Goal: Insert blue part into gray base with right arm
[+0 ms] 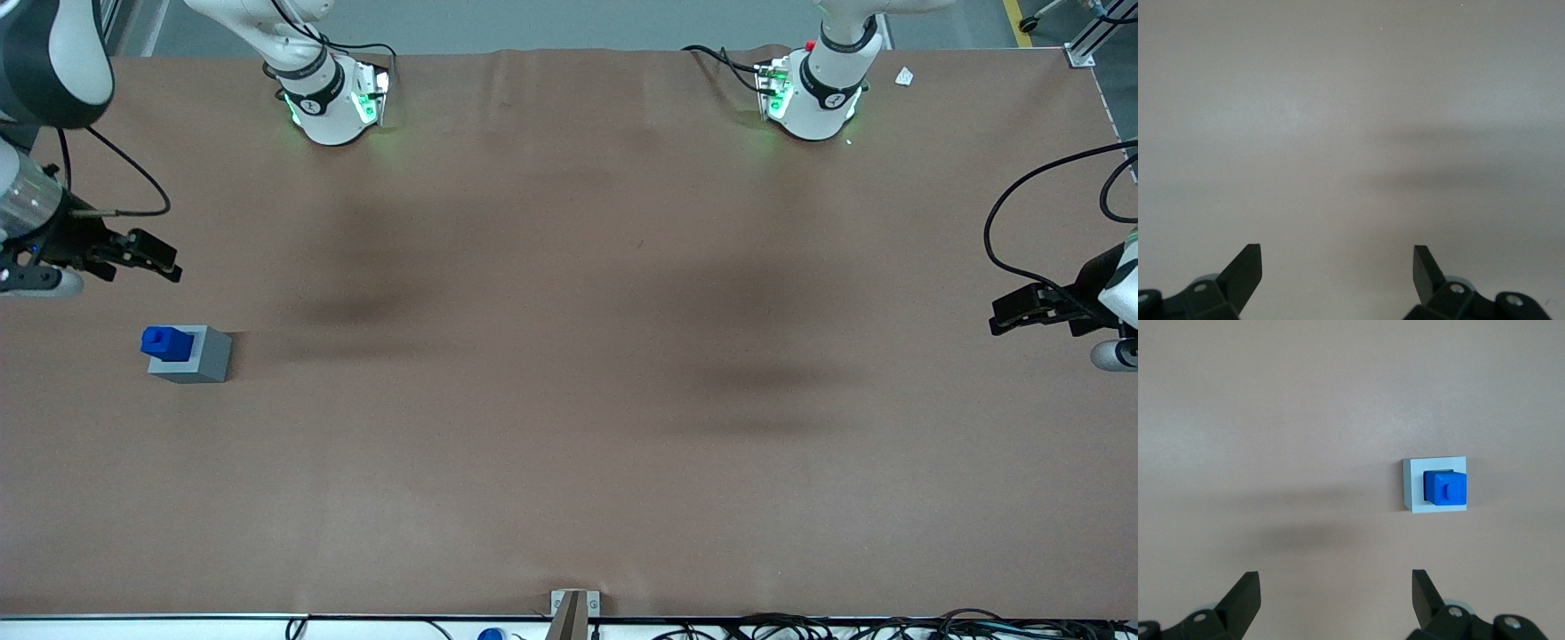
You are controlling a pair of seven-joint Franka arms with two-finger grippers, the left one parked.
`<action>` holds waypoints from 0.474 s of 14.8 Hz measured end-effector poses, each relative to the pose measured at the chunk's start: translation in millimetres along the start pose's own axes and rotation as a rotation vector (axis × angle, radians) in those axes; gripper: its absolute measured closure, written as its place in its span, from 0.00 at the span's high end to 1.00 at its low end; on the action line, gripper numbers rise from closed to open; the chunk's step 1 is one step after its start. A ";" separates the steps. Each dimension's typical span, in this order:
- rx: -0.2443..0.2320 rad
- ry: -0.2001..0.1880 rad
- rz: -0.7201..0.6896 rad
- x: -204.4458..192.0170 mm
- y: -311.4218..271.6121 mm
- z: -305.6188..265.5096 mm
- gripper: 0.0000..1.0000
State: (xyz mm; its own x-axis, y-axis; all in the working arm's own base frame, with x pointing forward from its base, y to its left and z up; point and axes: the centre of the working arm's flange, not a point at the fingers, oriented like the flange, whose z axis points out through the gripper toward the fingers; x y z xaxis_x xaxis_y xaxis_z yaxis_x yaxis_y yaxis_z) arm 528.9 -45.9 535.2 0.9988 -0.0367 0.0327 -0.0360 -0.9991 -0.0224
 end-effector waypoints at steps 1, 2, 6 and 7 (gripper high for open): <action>0.000 -0.001 -0.001 -4.2 -0.9 -11.2 1.00; 0.001 -0.006 -0.002 -7.2 -1.3 -20.9 1.00; 0.001 -0.004 -0.004 -12.3 -2.9 -62.6 1.00; 0.000 0.006 -0.005 -14.5 -3.2 -69.7 1.00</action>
State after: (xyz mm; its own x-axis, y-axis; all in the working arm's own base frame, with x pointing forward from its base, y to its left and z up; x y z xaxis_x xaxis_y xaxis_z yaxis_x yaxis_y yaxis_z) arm 512.2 -43.7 604.5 0.9987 -0.0322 0.0388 -0.0314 -0.9993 -0.0227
